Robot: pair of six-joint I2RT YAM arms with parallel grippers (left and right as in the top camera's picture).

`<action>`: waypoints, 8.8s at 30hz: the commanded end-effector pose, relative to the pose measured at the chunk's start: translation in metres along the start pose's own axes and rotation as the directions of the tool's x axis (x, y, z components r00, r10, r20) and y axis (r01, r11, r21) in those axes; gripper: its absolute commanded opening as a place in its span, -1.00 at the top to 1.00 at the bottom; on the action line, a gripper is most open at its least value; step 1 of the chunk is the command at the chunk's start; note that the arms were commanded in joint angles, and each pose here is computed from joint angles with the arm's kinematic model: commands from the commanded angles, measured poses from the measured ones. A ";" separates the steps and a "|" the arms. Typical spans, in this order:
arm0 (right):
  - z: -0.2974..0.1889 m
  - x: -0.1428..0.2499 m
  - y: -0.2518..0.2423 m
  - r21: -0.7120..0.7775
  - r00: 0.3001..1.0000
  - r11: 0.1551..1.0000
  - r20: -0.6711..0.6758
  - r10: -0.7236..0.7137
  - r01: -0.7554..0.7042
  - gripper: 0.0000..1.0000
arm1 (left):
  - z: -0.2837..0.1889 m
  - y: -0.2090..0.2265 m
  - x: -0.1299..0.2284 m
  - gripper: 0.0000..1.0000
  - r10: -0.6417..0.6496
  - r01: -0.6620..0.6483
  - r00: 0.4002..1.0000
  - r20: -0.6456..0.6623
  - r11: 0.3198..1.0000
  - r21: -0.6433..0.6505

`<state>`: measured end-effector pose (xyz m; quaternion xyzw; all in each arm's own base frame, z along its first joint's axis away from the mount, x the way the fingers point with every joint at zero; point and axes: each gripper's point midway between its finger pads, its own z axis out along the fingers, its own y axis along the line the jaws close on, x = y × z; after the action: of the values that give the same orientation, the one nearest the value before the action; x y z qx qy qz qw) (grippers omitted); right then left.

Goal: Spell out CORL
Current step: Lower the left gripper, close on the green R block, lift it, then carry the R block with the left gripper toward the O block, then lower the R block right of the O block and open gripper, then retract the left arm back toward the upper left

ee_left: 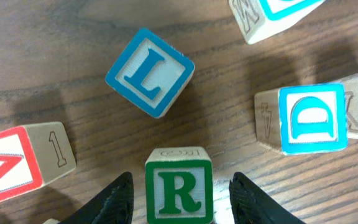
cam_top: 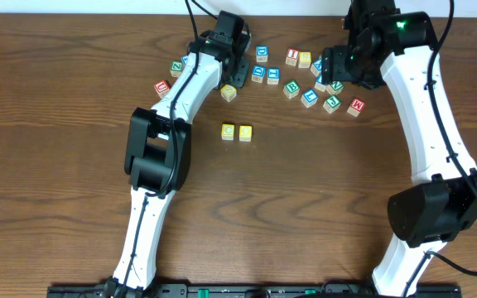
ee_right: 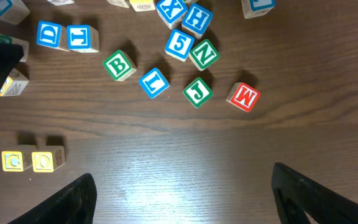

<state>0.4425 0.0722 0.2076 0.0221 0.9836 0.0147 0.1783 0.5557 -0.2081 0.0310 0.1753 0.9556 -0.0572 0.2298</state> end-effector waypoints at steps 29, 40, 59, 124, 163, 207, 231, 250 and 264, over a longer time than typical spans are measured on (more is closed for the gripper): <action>-0.001 -0.005 -0.006 0.034 1.000 0.999 0.016 -0.012 0.012 -0.70 | 0.021 0.009 0.012 0.31 -0.049 0.048 0.998 -0.026 0.998 -0.041; -0.001 -0.005 -0.006 0.033 1.000 0.999 0.016 -0.012 0.012 -0.70 | -0.023 0.008 -0.011 0.38 -0.051 0.052 0.998 0.033 0.998 -0.039; -0.001 -0.005 -0.006 0.034 1.000 0.999 0.016 -0.012 0.012 -0.73 | -0.109 -0.015 0.007 0.39 -0.189 0.189 0.980 -0.057 0.982 -0.018; 0.000 -0.015 -0.052 0.088 0.996 0.993 0.038 0.075 -0.078 -0.73 | -0.036 -0.122 0.121 0.37 -0.322 0.307 0.915 -0.244 0.946 -0.102; 0.000 -0.014 -0.056 0.092 0.996 0.992 0.033 0.082 -0.085 -0.74 | -0.036 -0.130 0.122 0.35 -0.307 0.294 0.919 -0.247 0.952 -0.091; 0.000 -0.012 -0.054 0.086 0.996 0.993 0.024 0.082 -0.083 -0.75 | -0.159 -0.167 0.045 -0.95 0.045 -0.049 0.999 0.022 0.972 0.229; 0.000 -0.011 -0.040 0.015 0.997 0.997 0.015 0.077 -0.077 -0.76 | -0.172 -0.178 0.037 -0.95 0.079 -0.097 0.994 0.070 0.948 0.303; 0.014 -0.017 0.017 -0.124 0.997 0.991 0.049 0.059 -0.052 -0.54 | -0.203 -0.057 0.013 -0.96 -0.267 0.246 0.961 0.078 0.946 0.212; 0.062 -0.029 0.065 -0.183 0.994 0.980 0.062 0.094 -0.081 -0.41 | -0.274 0.082 0.042 -0.95 -0.469 0.480 0.866 0.171 0.877 -0.026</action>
<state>0.4908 0.1347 0.1930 0.0232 0.9625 0.1131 0.2453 0.4357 -0.0928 0.2493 -0.0487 0.9487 -0.1301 0.2839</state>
